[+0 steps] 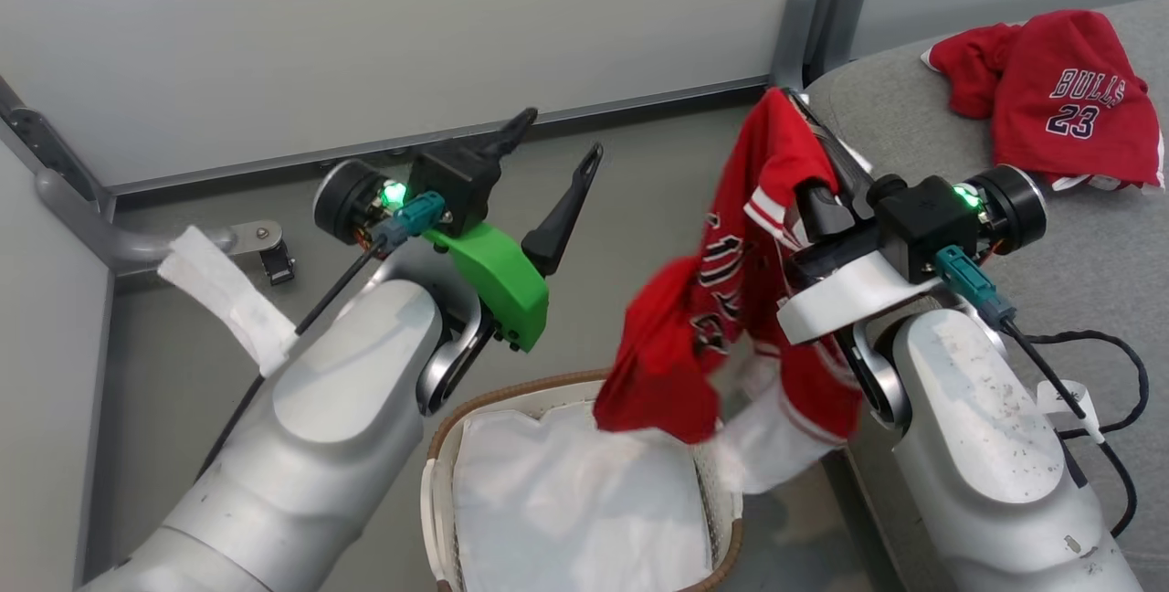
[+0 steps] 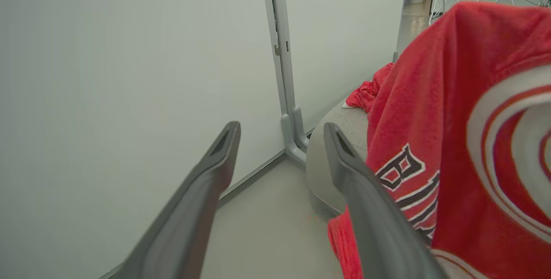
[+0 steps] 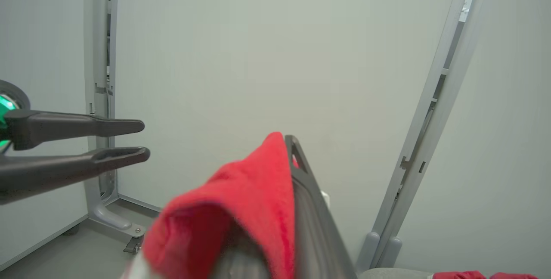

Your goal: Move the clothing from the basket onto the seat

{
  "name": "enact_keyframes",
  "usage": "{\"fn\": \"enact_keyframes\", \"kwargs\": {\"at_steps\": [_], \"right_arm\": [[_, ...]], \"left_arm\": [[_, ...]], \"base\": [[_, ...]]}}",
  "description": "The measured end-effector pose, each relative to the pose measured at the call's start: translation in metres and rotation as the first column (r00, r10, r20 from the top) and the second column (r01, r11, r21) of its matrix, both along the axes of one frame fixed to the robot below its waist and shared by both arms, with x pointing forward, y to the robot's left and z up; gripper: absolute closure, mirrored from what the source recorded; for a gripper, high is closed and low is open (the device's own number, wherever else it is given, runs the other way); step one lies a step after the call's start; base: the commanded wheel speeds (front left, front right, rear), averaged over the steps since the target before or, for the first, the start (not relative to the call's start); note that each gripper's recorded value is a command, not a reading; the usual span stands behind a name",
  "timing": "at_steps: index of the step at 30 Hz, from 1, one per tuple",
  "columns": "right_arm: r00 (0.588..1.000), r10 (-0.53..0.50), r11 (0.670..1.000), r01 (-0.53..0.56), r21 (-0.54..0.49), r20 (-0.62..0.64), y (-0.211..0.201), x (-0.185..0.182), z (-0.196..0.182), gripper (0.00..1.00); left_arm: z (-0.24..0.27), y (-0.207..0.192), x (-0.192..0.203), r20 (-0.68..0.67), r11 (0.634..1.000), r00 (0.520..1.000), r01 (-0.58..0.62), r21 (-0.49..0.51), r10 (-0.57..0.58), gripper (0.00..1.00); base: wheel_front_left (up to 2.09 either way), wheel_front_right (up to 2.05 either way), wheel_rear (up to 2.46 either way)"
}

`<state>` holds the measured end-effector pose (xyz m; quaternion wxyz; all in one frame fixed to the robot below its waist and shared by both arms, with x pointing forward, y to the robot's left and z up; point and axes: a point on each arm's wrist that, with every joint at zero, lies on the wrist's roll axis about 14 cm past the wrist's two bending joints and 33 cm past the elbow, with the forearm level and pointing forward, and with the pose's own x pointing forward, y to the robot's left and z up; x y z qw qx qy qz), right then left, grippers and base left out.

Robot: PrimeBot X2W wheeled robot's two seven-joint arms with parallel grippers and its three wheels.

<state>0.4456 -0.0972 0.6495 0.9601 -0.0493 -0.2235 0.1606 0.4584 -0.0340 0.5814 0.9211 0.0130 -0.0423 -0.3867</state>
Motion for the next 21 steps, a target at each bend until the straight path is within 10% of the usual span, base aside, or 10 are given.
{"fn": "enact_keyframes", "kwargs": {"at_steps": [21], "right_arm": [[0.96,-0.274,0.962,0.273,-0.019,-0.065,-0.094,0.001,-0.03,1.0]], "left_arm": [[-0.081,-0.022,-0.048,-0.173,0.993,0.98,0.087,-0.082,-0.1,0.0]], "base": [[0.0,0.0,0.0]]}}
